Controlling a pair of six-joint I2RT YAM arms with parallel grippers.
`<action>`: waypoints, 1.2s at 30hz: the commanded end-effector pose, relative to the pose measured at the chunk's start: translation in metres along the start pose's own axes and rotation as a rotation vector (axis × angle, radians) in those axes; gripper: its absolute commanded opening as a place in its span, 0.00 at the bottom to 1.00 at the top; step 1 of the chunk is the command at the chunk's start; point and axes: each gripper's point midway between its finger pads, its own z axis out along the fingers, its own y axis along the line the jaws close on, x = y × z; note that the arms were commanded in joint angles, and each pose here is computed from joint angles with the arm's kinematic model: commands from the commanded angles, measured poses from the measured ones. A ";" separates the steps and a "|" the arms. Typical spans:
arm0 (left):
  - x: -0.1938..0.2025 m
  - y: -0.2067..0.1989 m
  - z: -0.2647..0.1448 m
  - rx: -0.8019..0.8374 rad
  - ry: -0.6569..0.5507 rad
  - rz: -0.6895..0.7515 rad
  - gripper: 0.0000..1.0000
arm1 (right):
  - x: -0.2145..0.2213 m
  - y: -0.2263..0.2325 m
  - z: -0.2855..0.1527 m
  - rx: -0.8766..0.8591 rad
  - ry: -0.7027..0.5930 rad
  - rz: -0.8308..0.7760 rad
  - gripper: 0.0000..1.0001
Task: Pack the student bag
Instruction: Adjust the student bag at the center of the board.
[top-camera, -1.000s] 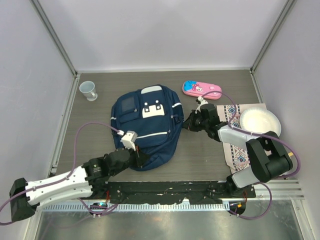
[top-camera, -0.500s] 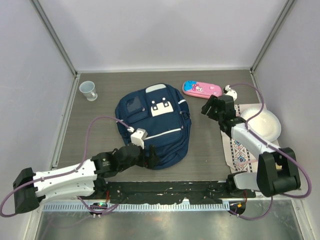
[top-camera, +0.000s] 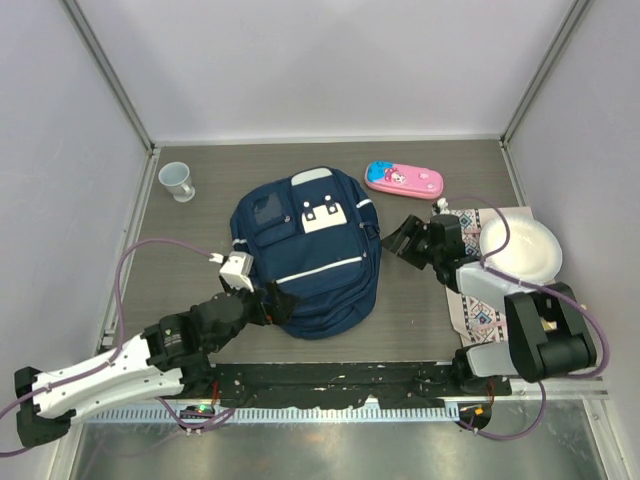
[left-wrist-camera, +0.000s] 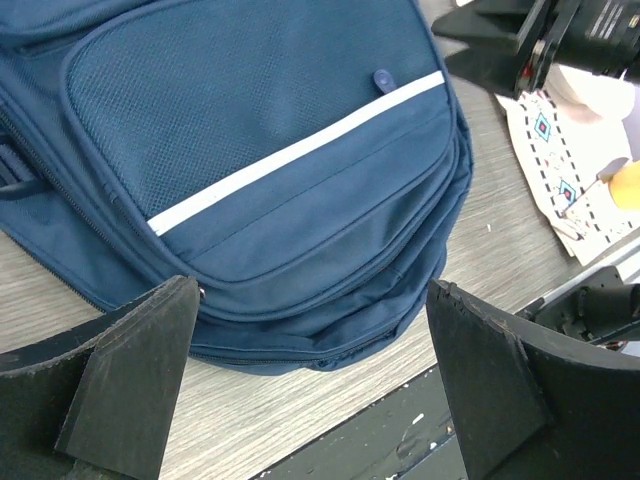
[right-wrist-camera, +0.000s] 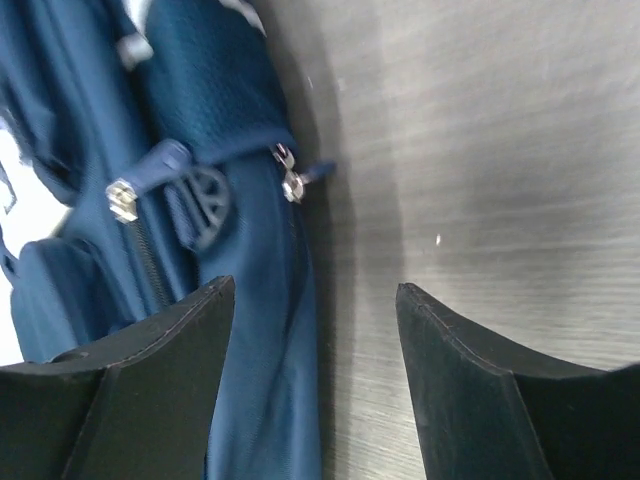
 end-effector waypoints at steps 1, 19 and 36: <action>0.013 0.017 0.003 -0.078 0.026 -0.013 1.00 | 0.030 0.024 0.009 -0.184 0.096 0.104 0.65; 0.017 0.030 0.015 -0.188 0.019 -0.017 0.99 | 0.140 0.029 -0.036 -0.118 0.171 -0.015 0.20; 0.023 0.026 0.003 -0.099 0.028 -0.080 1.00 | -0.014 0.053 0.000 -0.143 -0.121 0.027 0.72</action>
